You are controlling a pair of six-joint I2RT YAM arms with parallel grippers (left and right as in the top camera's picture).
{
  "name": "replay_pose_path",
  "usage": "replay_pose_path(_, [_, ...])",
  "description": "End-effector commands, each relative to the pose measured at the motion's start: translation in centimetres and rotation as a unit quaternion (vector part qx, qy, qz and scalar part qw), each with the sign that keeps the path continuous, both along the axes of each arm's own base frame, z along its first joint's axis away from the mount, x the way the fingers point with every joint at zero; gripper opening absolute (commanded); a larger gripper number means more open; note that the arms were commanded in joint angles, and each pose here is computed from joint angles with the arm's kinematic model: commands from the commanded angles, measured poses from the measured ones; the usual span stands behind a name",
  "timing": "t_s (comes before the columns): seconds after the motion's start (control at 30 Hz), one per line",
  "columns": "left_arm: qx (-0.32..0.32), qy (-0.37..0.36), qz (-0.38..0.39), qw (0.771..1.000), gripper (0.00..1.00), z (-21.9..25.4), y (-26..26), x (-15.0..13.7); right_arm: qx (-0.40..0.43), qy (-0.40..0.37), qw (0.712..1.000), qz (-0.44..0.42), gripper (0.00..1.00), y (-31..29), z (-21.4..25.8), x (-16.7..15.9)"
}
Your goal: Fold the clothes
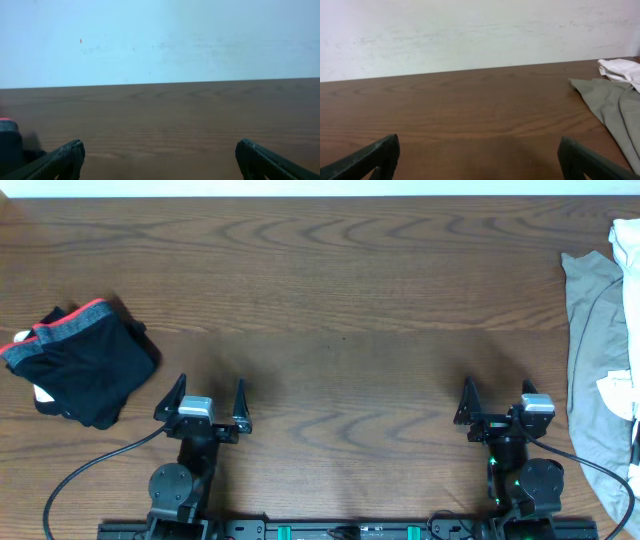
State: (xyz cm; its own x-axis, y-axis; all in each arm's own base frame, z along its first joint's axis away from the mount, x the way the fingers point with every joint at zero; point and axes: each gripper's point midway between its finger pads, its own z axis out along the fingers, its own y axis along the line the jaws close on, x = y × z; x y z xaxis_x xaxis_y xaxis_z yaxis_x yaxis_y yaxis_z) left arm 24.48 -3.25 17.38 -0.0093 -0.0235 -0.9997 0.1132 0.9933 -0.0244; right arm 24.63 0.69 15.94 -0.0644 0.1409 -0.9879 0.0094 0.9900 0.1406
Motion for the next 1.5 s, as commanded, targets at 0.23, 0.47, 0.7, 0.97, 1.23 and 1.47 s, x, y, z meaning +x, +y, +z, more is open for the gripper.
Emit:
replay_pose_path(0.23, [0.006,0.072,0.013,0.997,0.98,-3.7,0.4,-0.3,-0.007,0.000,1.000,-0.004,0.99,-0.3,-0.1,0.0])
replay_pose_path(0.47, [0.006,0.073,0.013,0.997,0.98,-3.7,0.5,-0.3,-0.007,0.000,1.000,-0.004,0.99,-0.2,-0.1,0.0])
replay_pose_path(0.7, [0.006,0.074,0.013,0.997,0.98,-3.7,0.4,-0.3,-0.007,0.000,1.000,-0.004,0.99,-0.3,-0.1,0.0])
replay_pose_path(0.97, [0.006,0.074,0.013,0.997,0.98,-3.7,0.5,-0.3,-0.007,0.000,1.000,-0.004,0.99,-0.3,-0.1,0.0])
replay_pose_path(1.23, [0.006,0.074,0.013,0.997,0.98,-3.7,0.5,-0.3,-0.007,0.000,1.000,-0.004,0.99,-0.3,-0.1,0.0])
replay_pose_path(1.47, [0.006,0.074,0.013,0.997,0.98,-3.7,0.5,-0.3,-0.007,0.000,1.000,-0.004,0.99,-0.2,-0.1,0.0])
